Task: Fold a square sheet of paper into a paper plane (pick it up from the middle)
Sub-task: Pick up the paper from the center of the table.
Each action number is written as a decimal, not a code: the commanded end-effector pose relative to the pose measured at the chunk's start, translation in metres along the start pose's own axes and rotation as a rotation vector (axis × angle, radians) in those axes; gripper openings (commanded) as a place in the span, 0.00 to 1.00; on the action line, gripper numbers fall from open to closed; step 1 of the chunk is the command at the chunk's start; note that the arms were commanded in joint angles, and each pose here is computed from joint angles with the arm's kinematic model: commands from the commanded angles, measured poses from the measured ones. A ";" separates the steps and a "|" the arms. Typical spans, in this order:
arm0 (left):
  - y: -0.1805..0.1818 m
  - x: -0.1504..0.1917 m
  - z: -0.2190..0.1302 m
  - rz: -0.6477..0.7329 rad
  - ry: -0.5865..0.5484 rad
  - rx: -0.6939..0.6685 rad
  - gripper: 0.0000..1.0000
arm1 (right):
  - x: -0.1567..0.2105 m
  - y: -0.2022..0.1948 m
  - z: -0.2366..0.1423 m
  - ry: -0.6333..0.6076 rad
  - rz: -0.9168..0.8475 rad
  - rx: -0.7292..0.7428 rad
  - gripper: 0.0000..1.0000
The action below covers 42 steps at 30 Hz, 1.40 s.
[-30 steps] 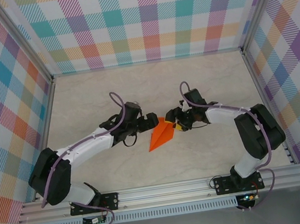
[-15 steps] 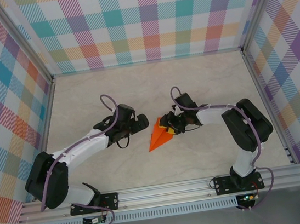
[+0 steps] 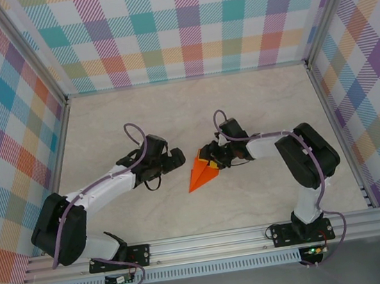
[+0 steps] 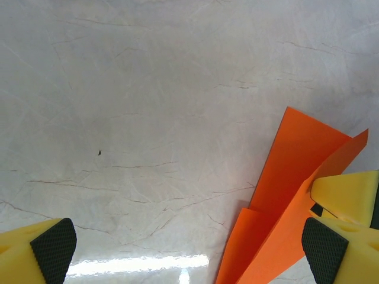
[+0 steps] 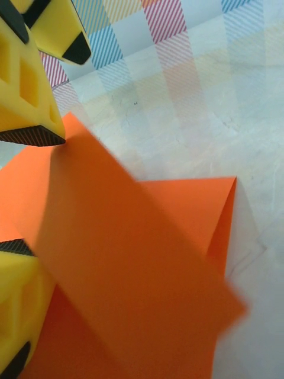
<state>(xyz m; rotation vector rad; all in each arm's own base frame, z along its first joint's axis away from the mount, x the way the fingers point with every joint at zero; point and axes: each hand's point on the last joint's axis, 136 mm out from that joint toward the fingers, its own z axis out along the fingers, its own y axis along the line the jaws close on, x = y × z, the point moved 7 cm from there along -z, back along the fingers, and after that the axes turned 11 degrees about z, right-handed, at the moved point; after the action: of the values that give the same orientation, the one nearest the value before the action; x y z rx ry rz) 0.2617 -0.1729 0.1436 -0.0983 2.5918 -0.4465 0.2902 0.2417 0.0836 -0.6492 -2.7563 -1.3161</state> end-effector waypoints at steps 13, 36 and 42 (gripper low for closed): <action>0.004 -0.003 -0.002 -0.130 0.029 0.085 1.00 | 0.009 0.005 0.005 0.014 -0.112 -0.086 0.36; -0.012 -0.028 -0.028 -0.201 0.050 0.422 1.00 | 0.001 0.072 -0.062 -0.038 -0.203 -0.366 0.06; -0.034 -0.040 -0.039 -0.200 0.036 0.625 1.00 | 0.004 0.099 -0.097 0.035 -0.176 -0.434 0.06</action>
<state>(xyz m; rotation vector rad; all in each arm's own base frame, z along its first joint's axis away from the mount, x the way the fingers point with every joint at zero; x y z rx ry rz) 0.2758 -0.1788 0.1856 -0.1949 2.4629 -1.1239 0.3121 0.2233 0.1896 -0.4718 -2.6740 -1.9018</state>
